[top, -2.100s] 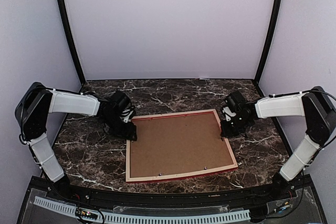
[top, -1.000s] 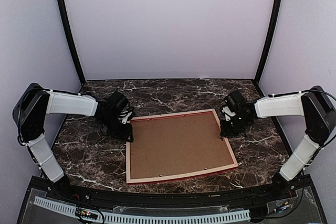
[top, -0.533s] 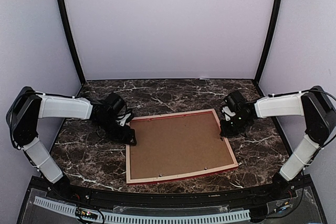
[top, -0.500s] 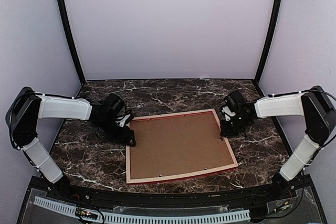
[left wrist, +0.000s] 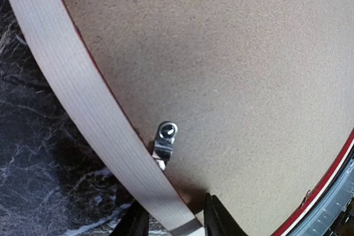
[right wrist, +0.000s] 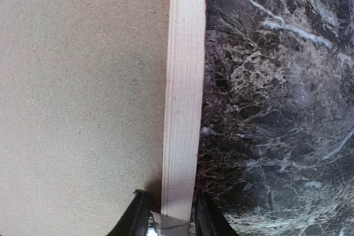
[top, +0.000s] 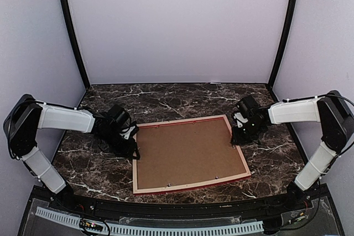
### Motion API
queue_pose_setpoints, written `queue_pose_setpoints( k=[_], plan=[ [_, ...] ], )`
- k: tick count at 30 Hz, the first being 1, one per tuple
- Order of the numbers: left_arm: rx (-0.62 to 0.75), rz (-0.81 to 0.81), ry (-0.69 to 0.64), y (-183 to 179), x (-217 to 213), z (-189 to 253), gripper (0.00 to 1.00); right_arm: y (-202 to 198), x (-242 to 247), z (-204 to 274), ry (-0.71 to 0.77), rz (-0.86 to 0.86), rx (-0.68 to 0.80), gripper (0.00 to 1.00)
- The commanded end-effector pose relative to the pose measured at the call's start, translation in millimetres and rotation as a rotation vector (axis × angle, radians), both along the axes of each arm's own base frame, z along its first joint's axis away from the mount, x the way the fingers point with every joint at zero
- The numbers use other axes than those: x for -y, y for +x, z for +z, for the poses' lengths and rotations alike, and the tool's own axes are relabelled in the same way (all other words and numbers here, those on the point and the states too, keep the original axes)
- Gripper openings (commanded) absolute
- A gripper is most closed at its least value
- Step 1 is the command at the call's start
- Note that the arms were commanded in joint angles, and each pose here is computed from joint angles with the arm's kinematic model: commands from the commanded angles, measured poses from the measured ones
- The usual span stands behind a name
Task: Put the photo into the frame
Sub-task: Press the fastener onto the backboard.
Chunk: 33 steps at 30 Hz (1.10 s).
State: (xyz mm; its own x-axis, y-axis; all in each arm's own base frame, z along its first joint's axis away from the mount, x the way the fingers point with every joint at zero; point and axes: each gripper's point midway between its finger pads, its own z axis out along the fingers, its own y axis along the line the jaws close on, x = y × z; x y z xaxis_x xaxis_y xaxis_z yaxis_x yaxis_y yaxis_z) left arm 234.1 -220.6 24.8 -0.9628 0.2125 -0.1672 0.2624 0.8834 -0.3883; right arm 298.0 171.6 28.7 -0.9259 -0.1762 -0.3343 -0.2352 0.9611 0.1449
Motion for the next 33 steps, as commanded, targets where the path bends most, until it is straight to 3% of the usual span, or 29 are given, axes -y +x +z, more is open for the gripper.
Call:
queue_pose_setpoints(
  k=[1,4,8,27,33],
  plan=[
    [-0.009,0.016,-0.014,-3,3,2,0.32,-13,-6,2,0.043,0.014,-0.042,0.39],
    [-0.004,0.027,0.002,0,1,2,0.29,-9,-8,9,0.058,0.01,-0.021,0.48],
    [-0.001,0.042,0.02,2,-1,1,0.27,-9,-9,11,0.062,0.015,-0.025,0.51],
    [0.006,0.064,0.084,17,-4,2,0.25,-47,7,4,0.037,0.051,-0.103,0.51],
    [0.008,0.066,0.093,18,-4,3,0.25,-47,7,-2,0.02,0.056,-0.124,0.47]
  ],
)
